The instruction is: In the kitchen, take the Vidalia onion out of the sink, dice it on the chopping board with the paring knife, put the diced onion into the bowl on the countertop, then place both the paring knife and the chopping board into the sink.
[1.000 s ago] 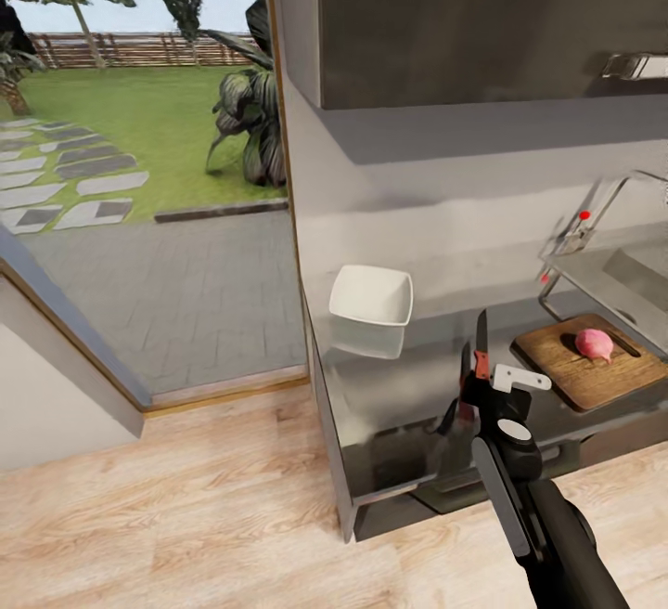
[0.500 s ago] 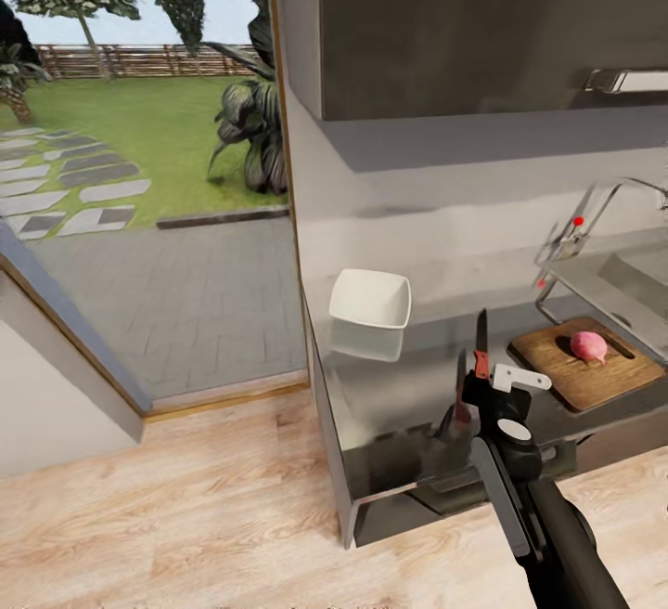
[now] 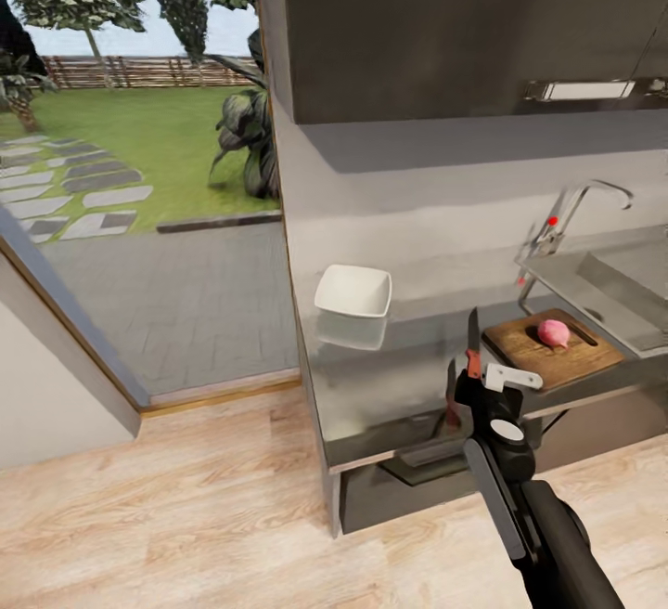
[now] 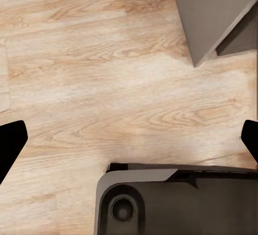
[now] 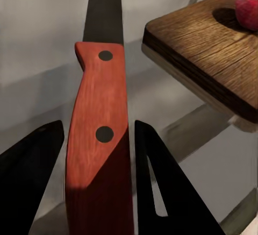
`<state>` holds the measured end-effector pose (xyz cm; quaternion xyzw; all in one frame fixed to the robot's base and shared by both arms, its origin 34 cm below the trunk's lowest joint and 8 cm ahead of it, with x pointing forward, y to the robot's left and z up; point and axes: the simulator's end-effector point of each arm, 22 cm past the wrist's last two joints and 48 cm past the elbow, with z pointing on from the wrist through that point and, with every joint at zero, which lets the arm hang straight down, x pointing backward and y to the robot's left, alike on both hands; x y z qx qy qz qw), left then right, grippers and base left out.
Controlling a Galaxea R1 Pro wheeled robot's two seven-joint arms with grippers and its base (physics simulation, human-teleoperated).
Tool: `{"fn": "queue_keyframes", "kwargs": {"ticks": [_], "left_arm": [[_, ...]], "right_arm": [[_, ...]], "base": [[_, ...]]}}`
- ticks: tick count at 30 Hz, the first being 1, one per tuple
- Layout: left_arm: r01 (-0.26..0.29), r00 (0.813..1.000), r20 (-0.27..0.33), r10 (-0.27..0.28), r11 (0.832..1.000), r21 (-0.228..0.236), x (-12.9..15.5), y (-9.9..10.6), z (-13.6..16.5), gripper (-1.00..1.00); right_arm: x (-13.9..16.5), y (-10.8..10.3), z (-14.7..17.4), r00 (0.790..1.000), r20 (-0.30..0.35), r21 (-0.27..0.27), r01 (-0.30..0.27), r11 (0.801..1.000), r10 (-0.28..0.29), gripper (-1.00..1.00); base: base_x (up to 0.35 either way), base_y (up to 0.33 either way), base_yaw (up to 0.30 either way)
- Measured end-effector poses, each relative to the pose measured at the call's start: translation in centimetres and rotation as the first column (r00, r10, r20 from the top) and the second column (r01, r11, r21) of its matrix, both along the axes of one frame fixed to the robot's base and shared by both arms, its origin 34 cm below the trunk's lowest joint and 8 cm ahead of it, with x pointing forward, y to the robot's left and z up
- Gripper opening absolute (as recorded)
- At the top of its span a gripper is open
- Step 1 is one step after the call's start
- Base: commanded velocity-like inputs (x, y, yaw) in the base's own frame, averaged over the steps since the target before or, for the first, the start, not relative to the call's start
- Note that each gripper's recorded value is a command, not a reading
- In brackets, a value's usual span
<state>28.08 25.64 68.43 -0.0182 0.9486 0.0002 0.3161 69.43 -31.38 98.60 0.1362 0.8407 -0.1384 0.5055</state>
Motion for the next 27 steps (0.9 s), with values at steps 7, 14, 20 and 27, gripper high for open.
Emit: {"fn": "queue_keyframes", "kwargs": {"ticks": [7,14,20,27], "left_arm": [[0.0,1.0,0.011,0.0,1.0,-0.001,0.4,0.0,0.2,1.0],[-0.001,1.0,0.022,0.001,1.0,0.0,0.7,0.0,0.4,1.0],[0.0,0.999,0.032,0.0,1.0,-0.001,1.0,0.0,0.6,1.0],[0.0,0.999,0.043,0.0,1.0,-0.001,1.4,0.0,0.8,1.0]], "right_arm": [[0.1,0.4,0.7,1.0,0.011,-0.002,-0.009,1.0,0.009,-1.0],[0.1,0.5,1.3,1.0,0.022,-0.002,-0.012,1.0,0.012,-1.0],[0.1,0.6,1.9,0.999,0.032,-0.001,-0.013,1.0,0.013,-1.0],[0.1,0.6,2.8,0.999,0.05,0.0,-0.012,1.0,0.012,-1.0]], "base": [[-0.001,-0.188,0.082],[0.0,-0.155,0.055],[0.0,-0.014,0.003],[0.0,-0.07,0.0]]}}
